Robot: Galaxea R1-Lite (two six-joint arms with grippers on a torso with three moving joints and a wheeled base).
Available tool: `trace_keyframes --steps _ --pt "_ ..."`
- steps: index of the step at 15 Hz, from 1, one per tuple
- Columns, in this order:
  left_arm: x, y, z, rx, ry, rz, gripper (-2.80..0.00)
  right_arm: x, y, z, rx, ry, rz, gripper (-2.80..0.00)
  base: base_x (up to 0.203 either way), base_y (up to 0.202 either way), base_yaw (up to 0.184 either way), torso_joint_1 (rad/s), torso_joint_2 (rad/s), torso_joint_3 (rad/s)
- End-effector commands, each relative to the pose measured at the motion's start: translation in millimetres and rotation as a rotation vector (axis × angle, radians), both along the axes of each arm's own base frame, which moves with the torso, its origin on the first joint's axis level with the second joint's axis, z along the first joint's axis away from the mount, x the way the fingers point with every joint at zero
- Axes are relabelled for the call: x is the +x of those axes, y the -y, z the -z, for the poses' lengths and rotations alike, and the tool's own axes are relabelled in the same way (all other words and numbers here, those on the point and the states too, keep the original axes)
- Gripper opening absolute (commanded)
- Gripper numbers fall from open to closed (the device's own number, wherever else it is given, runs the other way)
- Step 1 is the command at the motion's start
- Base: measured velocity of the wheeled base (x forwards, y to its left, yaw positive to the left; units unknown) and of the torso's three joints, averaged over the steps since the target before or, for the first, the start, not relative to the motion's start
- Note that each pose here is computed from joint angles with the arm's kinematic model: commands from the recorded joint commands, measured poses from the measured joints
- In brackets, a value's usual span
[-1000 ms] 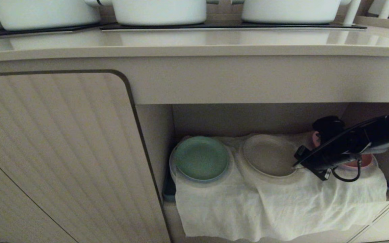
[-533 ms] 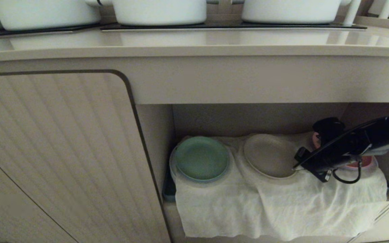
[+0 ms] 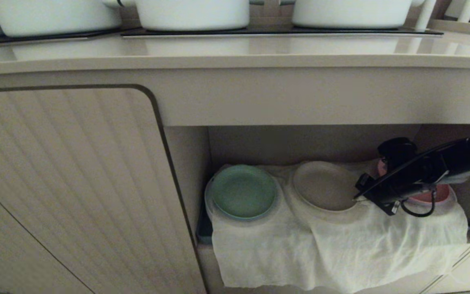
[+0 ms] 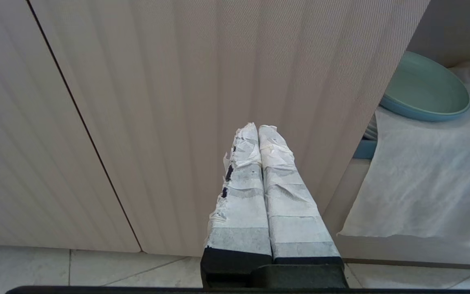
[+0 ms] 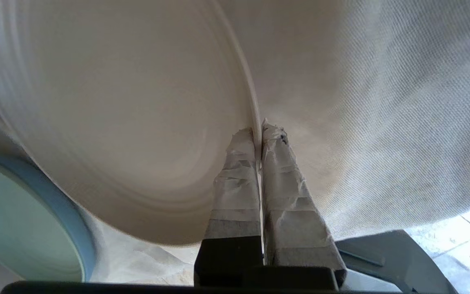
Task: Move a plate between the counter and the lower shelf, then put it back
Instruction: Put the plate in the cupboard
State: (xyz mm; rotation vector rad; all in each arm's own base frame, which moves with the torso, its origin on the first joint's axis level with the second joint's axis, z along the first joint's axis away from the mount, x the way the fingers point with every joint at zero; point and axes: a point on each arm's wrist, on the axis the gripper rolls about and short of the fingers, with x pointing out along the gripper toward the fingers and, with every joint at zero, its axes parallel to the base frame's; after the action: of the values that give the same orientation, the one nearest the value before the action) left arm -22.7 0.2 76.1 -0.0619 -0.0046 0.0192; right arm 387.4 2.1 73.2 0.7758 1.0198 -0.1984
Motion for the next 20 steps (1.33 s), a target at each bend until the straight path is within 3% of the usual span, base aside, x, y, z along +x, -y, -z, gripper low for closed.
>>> trace_keyframes --steps 1,17,18,20 --pt "0.0 0.0 0.0 -0.001 0.001 -0.001 -2.8 2.0 0.0 -2.8 0.004 0.01 0.002 -2.8 0.0 0.0 0.0 0.0 0.0 0.0" --pt "0.0 0.0 0.0 -0.001 0.001 -0.001 -2.8 -1.0 0.0 3.2 0.004 -0.024 0.002 -2.8 0.0 0.0 0.0 0.0 0.0 0.0" --pt "0.0 0.0 0.0 -0.001 0.001 -0.001 -2.8 -1.2 0.0 3.0 0.004 -0.024 0.002 0.0 0.0 0.0 0.0 0.0 0.0 0.0" --pt "0.0 0.0 0.0 -0.001 0.001 -0.001 -2.8 -1.4 0.0 2.9 0.006 -0.024 0.003 0.0 0.0 0.0 0.0 0.0 0.0 0.0"
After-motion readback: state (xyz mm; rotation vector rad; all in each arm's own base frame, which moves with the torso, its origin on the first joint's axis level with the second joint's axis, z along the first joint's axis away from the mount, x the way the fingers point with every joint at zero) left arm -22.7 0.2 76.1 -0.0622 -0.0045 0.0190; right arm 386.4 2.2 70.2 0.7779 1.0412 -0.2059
